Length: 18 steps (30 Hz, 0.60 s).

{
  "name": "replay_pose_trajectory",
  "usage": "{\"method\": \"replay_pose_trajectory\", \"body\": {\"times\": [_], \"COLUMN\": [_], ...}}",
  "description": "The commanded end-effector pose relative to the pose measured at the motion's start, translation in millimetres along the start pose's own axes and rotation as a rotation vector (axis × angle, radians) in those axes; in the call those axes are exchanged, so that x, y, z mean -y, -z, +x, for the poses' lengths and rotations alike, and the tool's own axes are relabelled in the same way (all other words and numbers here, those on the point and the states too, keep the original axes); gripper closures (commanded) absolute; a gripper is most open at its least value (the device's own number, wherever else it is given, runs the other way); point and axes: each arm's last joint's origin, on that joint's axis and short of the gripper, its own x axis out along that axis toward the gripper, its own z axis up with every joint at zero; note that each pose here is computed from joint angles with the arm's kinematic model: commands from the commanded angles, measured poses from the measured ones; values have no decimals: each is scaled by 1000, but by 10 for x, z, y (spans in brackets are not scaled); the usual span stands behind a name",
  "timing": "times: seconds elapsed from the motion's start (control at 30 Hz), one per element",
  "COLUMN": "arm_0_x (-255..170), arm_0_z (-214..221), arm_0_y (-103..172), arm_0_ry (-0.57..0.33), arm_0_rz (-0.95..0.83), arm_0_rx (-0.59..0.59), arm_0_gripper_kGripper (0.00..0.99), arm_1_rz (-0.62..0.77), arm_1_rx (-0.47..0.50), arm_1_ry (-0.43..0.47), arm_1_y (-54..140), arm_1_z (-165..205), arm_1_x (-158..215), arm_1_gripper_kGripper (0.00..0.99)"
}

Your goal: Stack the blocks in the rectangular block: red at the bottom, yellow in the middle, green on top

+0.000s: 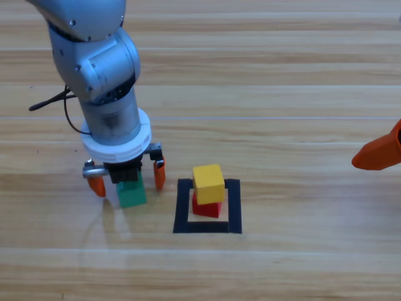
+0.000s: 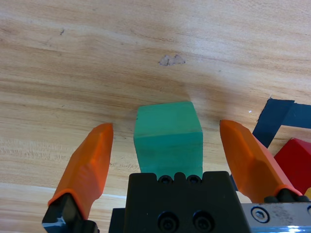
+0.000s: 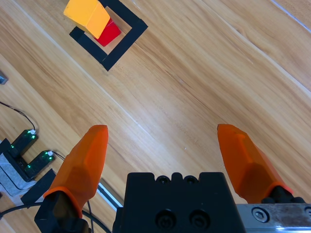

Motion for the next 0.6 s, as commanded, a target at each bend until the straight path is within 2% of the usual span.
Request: {"method": "replay_pose_trajectory", "body": {"times": [0.03, 0.17, 0.37, 0.4, 0.5, 0.6], "arm_0_x": [8, 4, 0, 0, 55, 175], "arm_0_z": [220, 290, 337, 322, 223, -123], "arm_0_y": [53, 62, 69, 68, 25, -66], "arm_0_ry": [-37, -42, -54, -51, -46, -36], "arm_0_rz": [3, 11, 47, 62, 103, 181], "arm_0_rx": [-40, -46, -59, -57, -53, -48], "arm_0_gripper_kGripper": [139, 320, 771, 804, 823, 870], "arm_1_rz": [33, 33, 34, 34, 34, 34], "arm_1_rx": [-59, -60, -63, -63, -66, -71], "arm_1_ry": [11, 12, 13, 13, 15, 13], "arm_1_y": [35, 40, 37, 35, 42, 48], "arm_1_z": [138, 140, 154, 159, 161, 175], "arm_1_x": [81, 82, 87, 88, 89, 91], "arm_1_gripper_kGripper": [2, 2, 2, 2, 2, 2]}}
